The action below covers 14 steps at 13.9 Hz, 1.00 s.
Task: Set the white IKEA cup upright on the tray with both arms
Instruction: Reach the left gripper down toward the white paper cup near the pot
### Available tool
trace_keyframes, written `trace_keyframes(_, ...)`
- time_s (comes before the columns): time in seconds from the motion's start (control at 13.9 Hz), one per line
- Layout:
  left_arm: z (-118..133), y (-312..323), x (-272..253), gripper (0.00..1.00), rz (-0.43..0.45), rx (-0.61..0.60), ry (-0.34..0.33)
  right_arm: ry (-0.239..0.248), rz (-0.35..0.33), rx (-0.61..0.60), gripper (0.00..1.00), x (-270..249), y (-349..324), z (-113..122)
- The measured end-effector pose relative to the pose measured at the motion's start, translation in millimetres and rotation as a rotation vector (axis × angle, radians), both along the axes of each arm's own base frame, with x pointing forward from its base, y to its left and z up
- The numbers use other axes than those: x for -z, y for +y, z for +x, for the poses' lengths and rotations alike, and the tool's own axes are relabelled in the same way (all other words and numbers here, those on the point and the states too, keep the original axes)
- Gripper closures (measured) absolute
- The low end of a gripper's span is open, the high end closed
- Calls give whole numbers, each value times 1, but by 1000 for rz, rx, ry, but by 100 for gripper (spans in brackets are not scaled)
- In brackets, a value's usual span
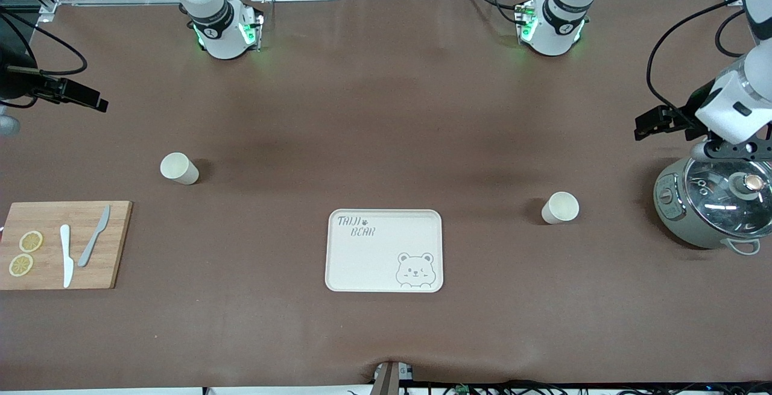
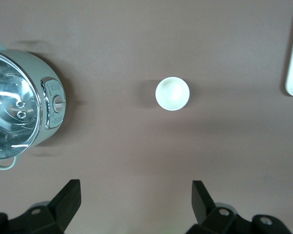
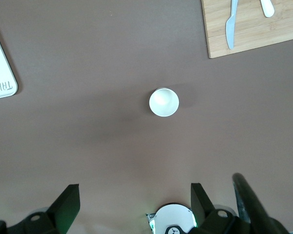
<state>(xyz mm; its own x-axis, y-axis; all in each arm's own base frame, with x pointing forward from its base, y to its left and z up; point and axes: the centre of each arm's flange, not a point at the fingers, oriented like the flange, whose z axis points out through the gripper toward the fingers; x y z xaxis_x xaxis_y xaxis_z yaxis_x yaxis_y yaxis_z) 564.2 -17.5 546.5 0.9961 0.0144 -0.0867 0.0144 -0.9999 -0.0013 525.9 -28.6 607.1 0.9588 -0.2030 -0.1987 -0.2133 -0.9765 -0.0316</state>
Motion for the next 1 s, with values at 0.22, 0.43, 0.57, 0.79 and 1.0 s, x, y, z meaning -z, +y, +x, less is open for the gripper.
trace_keyframes(0.22, 0, 8, 46, 0, 2, -37, 5, 0, 0, 0, 0, 0, 0, 0)
trace_keyframes(0.43, -2, 8, 89, 0, 1, -51, -33, 1, 0, 0, 0, 0, 0, 0)
trace_keyframes(0.57, -3, 7, 117, 0, 0, -70, -76, 1, 0, 0, 0, 1, 0, 0)
trace_keyframes(0.79, -4, 3, 164, 0, -3, -85, -79, 1, 0, 0, 0, 1, 0, 0)
trace_keyframes(1.0, 2, -1, 208, 9, -7, -84, -54, 2, 0, 0, 0, 1, 0, 0)
